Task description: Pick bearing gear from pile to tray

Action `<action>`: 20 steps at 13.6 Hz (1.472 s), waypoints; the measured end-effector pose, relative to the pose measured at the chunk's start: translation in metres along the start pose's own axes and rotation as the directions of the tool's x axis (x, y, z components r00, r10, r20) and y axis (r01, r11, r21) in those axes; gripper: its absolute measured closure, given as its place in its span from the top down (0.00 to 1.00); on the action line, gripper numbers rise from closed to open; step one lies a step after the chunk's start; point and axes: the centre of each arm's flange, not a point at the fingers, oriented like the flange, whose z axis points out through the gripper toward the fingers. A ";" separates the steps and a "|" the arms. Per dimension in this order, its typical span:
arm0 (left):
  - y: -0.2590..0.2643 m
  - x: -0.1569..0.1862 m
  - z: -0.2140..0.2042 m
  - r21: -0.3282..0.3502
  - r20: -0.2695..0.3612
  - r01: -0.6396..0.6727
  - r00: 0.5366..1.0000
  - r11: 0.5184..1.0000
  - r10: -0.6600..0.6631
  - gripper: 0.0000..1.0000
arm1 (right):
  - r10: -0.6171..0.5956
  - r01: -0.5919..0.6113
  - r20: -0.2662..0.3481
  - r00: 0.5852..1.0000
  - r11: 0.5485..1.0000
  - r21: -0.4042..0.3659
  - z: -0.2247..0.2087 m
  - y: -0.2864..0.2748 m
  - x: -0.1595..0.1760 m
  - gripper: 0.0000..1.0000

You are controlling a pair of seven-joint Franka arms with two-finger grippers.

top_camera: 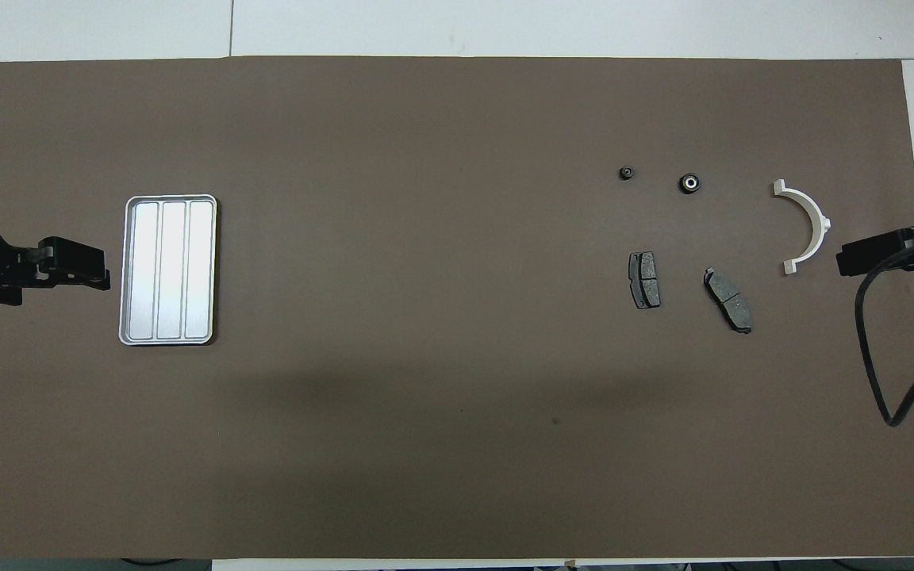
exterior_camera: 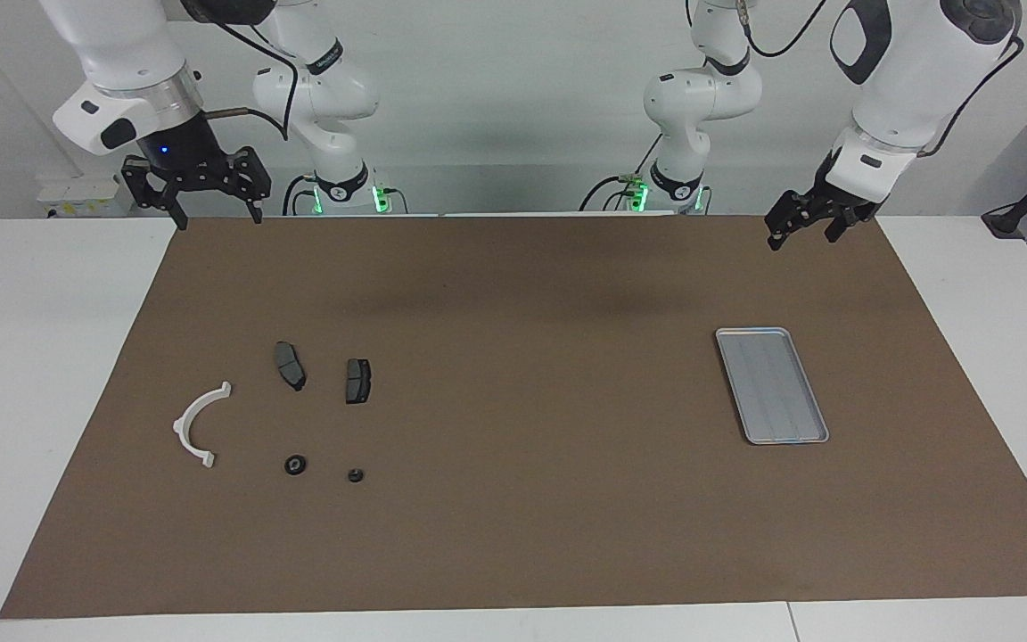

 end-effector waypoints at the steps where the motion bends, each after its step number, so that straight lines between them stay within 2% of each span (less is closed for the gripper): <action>1: 0.000 0.000 0.000 0.000 0.000 0.000 1.000 1.000 0.000 1.00 | 0.001 -0.001 0.000 1.000 1.000 0.000 0.000 0.001 0.000 1.00; 20: 0.000 0.000 0.000 0.000 0.000 0.000 1.000 1.000 0.000 1.00 | 0.012 -0.012 -0.016 1.000 1.000 -0.001 -0.008 0.006 -0.005 1.00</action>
